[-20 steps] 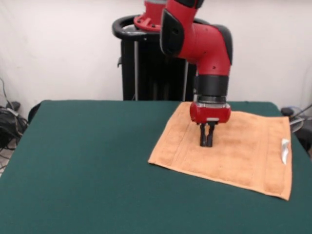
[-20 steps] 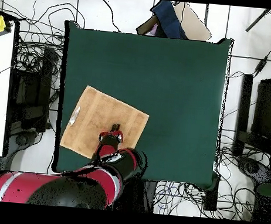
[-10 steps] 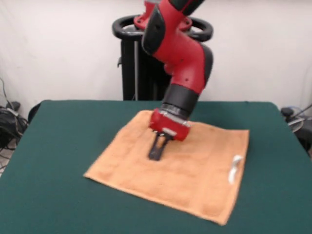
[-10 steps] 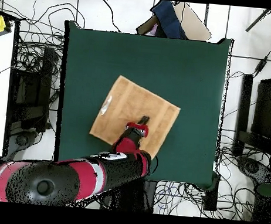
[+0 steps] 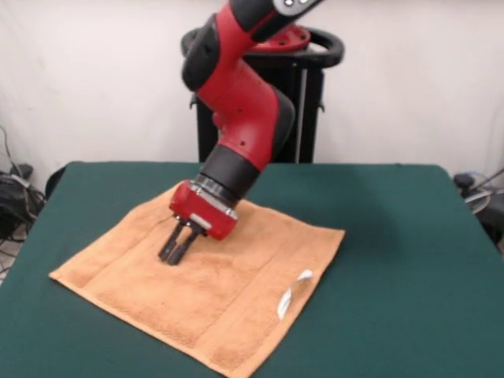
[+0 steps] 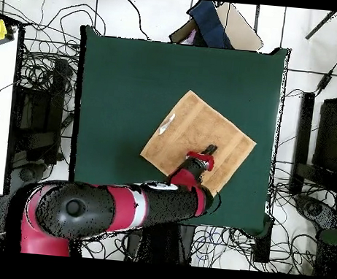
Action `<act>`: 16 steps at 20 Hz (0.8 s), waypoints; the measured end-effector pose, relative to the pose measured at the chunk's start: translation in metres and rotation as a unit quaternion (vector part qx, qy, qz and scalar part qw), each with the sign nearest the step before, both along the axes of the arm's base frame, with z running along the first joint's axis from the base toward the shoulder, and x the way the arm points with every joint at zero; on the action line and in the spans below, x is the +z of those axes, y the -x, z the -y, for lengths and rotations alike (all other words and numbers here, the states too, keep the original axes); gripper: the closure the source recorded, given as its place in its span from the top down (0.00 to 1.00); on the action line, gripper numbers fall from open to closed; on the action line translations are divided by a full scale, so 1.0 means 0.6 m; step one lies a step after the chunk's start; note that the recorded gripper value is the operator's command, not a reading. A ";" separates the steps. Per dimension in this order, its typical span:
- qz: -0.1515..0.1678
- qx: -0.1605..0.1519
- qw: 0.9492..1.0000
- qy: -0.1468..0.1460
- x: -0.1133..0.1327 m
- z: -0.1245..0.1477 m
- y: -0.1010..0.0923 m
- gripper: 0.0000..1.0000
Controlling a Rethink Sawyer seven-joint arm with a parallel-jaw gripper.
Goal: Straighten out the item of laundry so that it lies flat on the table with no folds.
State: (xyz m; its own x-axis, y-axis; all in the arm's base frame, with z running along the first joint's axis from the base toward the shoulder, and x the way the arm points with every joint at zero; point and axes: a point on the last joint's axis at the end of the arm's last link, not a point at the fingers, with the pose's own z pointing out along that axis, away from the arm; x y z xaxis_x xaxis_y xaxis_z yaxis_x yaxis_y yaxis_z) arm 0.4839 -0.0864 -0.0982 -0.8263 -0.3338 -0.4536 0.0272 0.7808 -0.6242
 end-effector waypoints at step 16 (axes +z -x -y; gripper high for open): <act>-0.349 -0.279 0.883 -0.146 0.115 0.080 0.128 0.00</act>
State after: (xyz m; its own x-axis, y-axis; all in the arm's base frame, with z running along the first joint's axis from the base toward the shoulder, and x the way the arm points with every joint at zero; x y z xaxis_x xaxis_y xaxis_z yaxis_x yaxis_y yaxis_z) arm 0.4071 -0.1346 -0.0294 -0.9376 0.2595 0.2314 0.1461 0.8980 -0.4151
